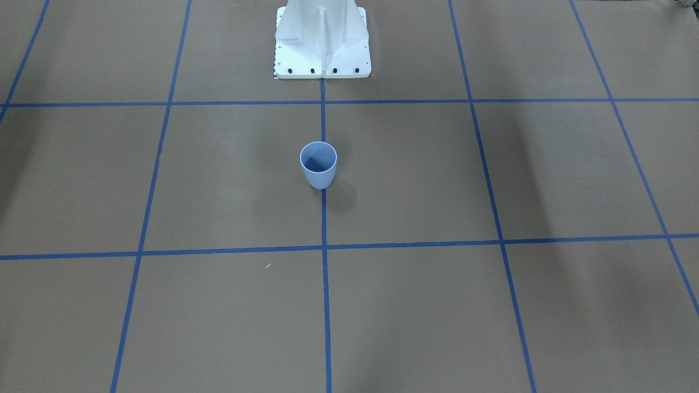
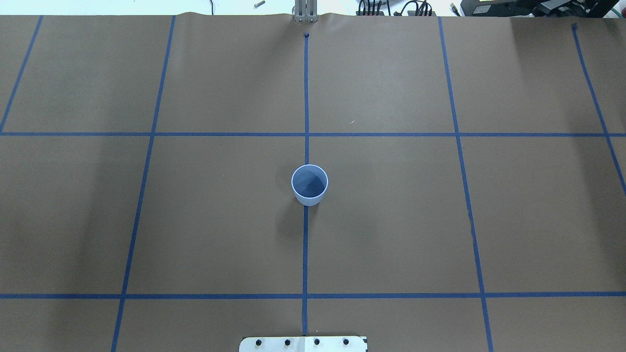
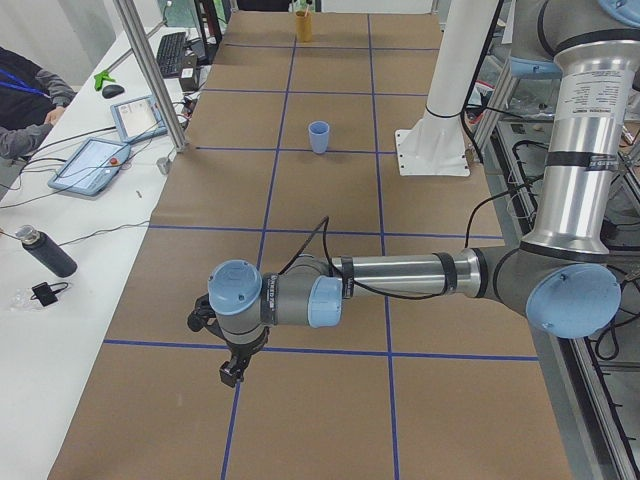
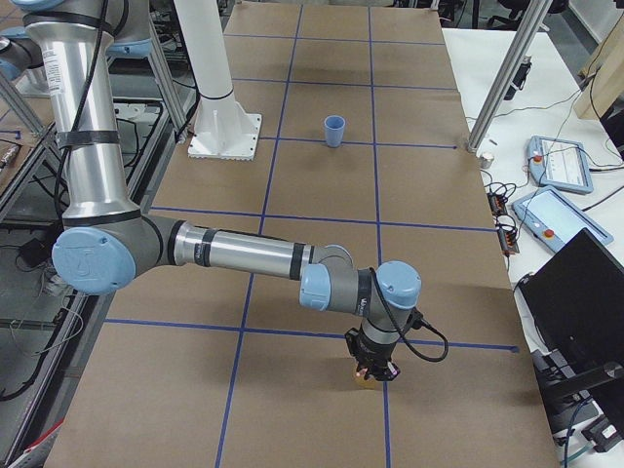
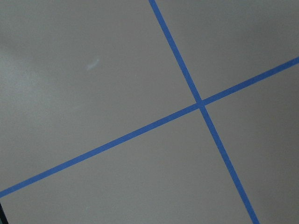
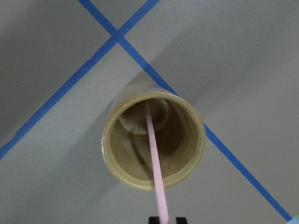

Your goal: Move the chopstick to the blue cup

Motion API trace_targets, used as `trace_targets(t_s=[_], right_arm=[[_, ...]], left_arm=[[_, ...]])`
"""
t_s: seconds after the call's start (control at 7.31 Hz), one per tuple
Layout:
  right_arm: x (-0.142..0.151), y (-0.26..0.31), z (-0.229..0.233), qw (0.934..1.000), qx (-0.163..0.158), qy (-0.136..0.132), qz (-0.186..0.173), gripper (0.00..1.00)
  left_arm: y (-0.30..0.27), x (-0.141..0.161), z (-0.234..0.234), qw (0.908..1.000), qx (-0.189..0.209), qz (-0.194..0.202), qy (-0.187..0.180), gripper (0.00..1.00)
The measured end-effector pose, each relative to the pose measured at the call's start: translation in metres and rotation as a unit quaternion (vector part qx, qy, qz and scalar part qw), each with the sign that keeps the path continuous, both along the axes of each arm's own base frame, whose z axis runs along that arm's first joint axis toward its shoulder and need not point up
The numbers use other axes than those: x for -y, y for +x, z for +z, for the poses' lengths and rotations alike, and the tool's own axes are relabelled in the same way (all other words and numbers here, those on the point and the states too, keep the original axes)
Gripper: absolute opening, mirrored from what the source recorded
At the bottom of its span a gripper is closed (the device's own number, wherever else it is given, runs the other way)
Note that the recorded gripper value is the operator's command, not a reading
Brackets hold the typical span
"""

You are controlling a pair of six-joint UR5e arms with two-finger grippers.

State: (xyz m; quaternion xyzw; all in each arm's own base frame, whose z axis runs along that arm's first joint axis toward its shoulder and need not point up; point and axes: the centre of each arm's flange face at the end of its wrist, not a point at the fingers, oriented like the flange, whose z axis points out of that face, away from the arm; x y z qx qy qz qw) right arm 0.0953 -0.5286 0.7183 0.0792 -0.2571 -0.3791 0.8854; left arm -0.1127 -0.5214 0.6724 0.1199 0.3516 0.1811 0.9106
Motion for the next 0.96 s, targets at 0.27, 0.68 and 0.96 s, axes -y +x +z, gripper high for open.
trace_targets(t_s=[0.27,0.68,0.96], right_arm=[[-0.001,0.0,0.001,1.0,-0.004,-0.001,-0.001,0.01],[0.001,0.001,-0.003,1.0,-0.004,0.005,-0.002,0.0],[0.002,0.003,-0.014,0.9999,-0.002,0.013,-0.005,0.0]], left_arm=[[0.0,0.0,0.0,1.0,0.0,0.0,0.001,0.99],[0.0,0.0,-0.001,1.0,0.0,0.0,0.002,0.99],[0.0,0.0,-0.002,1.0,-0.001,0.0,0.002,0.99]])
